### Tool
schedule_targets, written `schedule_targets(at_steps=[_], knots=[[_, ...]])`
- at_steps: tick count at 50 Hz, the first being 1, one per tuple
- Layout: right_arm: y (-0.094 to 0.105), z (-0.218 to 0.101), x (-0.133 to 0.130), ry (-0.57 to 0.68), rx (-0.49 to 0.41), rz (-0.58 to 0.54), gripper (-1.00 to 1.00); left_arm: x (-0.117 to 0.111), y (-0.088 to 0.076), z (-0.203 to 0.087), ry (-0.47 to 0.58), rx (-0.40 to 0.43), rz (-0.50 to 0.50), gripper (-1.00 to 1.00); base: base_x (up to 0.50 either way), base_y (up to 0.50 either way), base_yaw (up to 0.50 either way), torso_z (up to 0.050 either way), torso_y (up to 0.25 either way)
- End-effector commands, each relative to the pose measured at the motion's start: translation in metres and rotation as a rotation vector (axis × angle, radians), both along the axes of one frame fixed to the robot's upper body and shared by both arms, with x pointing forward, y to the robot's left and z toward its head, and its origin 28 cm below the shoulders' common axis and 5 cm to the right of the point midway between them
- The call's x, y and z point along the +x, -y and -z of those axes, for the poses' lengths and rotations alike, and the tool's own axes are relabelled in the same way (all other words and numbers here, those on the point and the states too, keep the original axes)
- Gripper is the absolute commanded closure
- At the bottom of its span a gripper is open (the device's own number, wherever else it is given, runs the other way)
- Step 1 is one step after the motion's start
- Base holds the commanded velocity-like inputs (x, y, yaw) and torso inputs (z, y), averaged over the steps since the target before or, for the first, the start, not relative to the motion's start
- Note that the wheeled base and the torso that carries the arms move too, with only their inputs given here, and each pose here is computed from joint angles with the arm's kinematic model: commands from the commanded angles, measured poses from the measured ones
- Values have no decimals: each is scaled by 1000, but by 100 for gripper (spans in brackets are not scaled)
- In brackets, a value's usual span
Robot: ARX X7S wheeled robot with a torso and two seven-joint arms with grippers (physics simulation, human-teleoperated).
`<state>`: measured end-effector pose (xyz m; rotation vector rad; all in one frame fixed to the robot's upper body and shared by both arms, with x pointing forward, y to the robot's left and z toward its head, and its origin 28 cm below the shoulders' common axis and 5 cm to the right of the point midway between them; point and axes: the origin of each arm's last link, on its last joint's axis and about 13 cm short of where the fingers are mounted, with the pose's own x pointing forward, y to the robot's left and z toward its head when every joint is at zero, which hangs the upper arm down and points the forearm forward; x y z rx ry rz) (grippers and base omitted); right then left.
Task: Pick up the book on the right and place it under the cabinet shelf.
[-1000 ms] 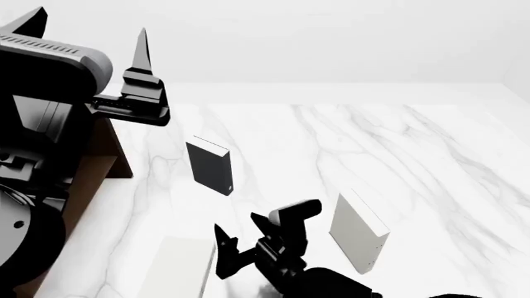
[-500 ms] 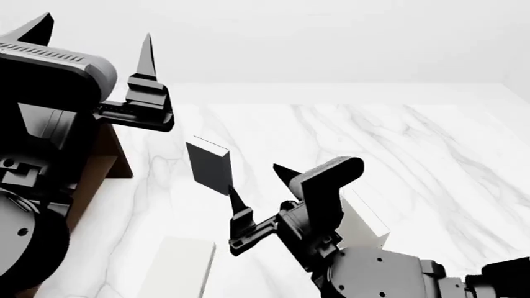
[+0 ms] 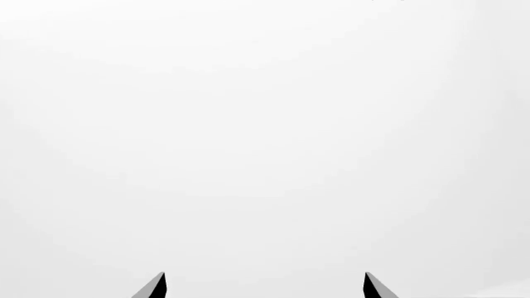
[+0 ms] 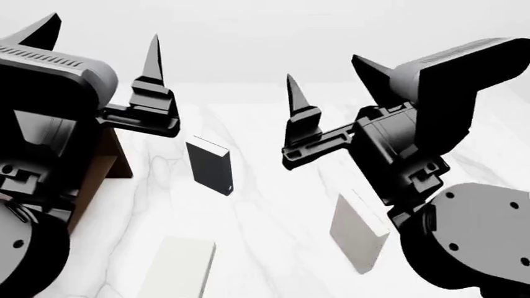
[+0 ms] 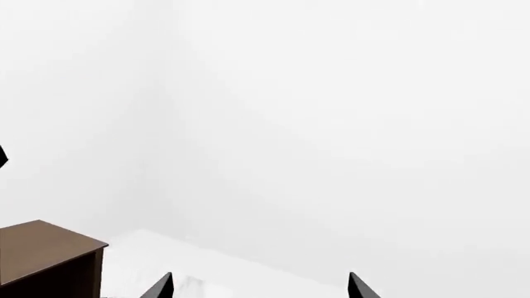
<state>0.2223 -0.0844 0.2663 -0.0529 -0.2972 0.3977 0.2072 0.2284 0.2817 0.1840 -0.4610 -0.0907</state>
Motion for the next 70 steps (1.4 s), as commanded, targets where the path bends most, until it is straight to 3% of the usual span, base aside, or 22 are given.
schedule_targets(at_steps=[1,13,18,38,50,70], knots=[[27,-38,-8,147,32,163,-100,0,4,3,-17,-35,47,-100,0,0,0,0,0],[52,-46,-10,159,19,342,-100,0,21,14,-62,-58,165,-100,0,0,0,0,0],[56,-47,-11,167,22,366,-100,2,31,23,-80,-9,205,-100,0,0,0,0,0],[66,-48,-12,172,16,429,-100,-4,70,70,-147,-29,348,-100,0,0,0,0,0],[66,-47,-10,162,12,434,-100,-15,81,85,-163,-42,401,-100,0,0,0,0,0],[64,-51,-8,162,-3,431,-100,-28,83,90,-152,-46,430,-100,0,0,0,-8,-132]])
